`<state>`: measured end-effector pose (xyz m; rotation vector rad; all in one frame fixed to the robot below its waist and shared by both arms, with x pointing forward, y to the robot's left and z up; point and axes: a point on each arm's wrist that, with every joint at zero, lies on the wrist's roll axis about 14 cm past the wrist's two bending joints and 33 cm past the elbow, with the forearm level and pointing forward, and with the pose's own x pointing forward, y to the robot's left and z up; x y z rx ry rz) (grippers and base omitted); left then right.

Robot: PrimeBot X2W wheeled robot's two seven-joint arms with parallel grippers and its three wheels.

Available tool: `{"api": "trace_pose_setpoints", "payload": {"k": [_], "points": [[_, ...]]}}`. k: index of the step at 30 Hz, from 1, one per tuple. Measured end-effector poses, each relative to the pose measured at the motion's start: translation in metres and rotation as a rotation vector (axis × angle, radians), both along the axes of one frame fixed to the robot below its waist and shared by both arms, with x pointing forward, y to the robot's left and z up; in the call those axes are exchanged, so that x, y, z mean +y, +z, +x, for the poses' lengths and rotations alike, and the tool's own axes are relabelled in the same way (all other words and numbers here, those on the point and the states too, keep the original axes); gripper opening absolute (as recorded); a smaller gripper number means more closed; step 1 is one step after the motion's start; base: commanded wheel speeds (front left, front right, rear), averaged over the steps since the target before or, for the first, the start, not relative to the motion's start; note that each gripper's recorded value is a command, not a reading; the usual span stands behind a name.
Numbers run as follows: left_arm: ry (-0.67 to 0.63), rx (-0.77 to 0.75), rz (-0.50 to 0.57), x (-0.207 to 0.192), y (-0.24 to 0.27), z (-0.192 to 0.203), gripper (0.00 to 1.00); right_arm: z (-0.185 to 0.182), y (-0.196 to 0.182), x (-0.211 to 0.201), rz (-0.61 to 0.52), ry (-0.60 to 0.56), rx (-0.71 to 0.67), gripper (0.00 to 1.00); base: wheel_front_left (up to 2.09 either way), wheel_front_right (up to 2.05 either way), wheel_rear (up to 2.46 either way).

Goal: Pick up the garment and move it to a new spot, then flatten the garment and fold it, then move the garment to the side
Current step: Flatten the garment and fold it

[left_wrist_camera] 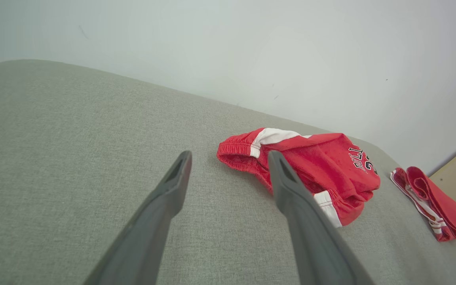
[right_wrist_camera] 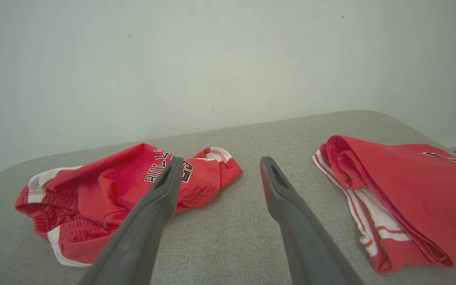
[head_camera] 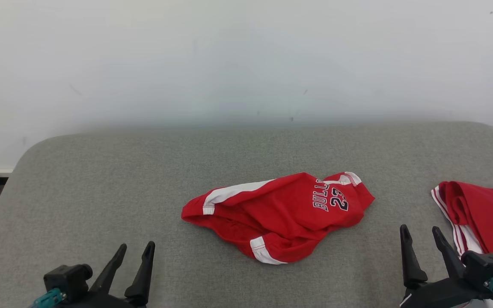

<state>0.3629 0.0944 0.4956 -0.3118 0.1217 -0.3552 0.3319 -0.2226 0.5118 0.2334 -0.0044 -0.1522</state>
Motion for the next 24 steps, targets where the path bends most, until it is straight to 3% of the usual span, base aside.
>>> {"api": "trace_pose_setpoints", "payload": {"k": [7, 13, 19, 24], "points": [[0.033, -0.067, 0.024, 0.018, 0.016, -0.006, 1.00, 0.002, 0.001, 0.002, 0.002, 0.002, -0.011, 1.00, 0.00, 0.00, 0.00], [0.180, -0.138, -0.126, 0.043, 0.049, 0.001, 1.00, 0.000, 0.003, -0.002, 0.003, -0.016, -0.024, 1.00, 0.00, 0.00, 0.00], [0.246, -0.122, -0.229, 0.046, 0.047, -0.009, 1.00, 0.004, 0.003, 0.006, 0.007, 0.000, -0.025, 1.00, 0.00, 0.00, 0.00], [0.186, -0.088, -0.162, 0.032, 0.031, -0.016, 1.00, 0.007, 0.001, 0.014, 0.013, 0.023, -0.020, 1.00, 0.00, 0.00, 0.00]]}}
